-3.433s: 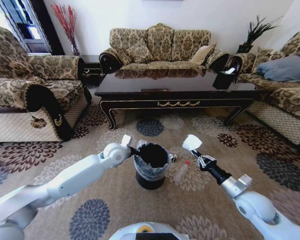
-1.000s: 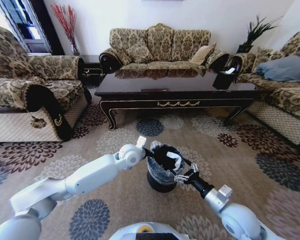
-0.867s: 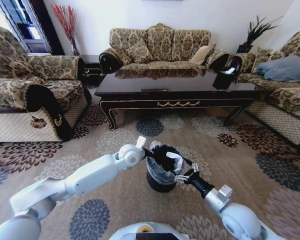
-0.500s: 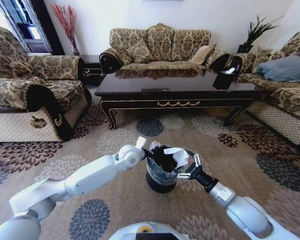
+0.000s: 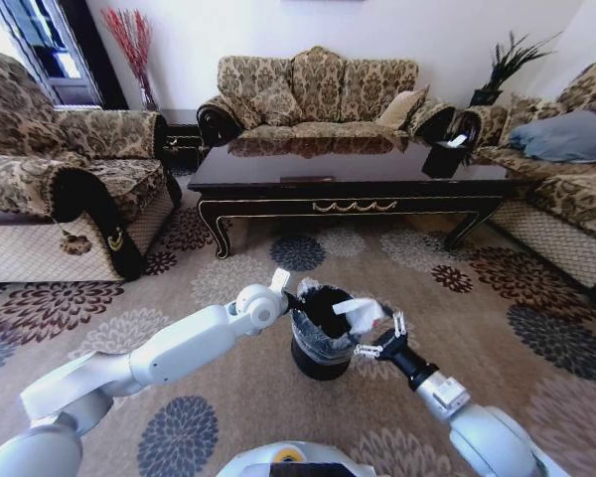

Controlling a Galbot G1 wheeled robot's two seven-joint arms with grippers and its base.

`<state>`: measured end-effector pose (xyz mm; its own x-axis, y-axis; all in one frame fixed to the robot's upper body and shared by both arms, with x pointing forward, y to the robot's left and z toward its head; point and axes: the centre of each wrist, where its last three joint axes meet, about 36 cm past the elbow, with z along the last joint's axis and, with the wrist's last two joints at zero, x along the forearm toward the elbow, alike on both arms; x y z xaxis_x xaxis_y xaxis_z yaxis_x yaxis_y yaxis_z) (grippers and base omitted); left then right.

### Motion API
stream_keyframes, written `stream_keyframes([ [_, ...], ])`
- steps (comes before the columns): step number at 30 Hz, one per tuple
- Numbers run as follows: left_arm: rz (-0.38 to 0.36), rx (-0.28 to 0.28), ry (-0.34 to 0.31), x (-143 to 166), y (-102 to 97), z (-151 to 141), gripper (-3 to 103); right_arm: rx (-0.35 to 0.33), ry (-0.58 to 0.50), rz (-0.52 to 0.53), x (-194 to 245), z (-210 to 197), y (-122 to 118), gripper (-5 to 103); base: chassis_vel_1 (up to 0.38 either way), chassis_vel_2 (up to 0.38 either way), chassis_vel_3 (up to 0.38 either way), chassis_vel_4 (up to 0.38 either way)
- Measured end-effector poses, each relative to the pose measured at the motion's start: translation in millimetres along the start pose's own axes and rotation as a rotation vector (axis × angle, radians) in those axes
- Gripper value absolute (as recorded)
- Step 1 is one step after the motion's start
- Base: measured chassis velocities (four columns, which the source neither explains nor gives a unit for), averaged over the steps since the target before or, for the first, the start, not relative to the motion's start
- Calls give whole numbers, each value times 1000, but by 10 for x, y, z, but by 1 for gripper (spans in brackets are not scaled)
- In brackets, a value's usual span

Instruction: Move to the front of the table and pick up the trash from the floor, then place it into the trash bin.

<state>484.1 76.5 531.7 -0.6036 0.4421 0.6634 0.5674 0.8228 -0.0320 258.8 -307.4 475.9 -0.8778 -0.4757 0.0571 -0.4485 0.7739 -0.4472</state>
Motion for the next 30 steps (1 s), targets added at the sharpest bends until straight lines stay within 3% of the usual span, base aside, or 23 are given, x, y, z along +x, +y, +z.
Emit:
stream_keyframes([
  [1,0,0,0,0,0,0,4,0,0,0,0,0,0,100,0,0,0,0],
  [3,1,3,0,5,-1,-6,4,-69,-1,-22,28,-81,40,100,0,0,0,0],
  [4,1,4,1,5,-2,-6,4,-27,-20,-21,21,-106,8,100,0,0,0,0],
  [6,2,5,1,4,-2,-5,4,-14,-36,-51,19,-104,-19,100,0,0,0,0],
  [11,1,11,1,19,3,8,4,-100,-13,-2,26,-48,11,100,0,0,0,0],
  [13,-3,15,0,52,37,36,4,-214,-8,28,29,-28,3,100,0,0,0,0],
  [14,-3,15,0,52,37,36,4,-214,-8,28,29,-28,3,100,0,0,0,0],
  [17,-28,31,0,87,143,111,4,-271,-29,40,-1,-35,-13,100,0,0,0,0],
  [25,-66,79,-7,209,408,202,4,-297,-29,52,-19,-29,-4,100,0,0,0,0],
  [30,-109,137,1,287,685,372,4,-339,12,106,-72,36,-80,100,0,0,0,0],
])
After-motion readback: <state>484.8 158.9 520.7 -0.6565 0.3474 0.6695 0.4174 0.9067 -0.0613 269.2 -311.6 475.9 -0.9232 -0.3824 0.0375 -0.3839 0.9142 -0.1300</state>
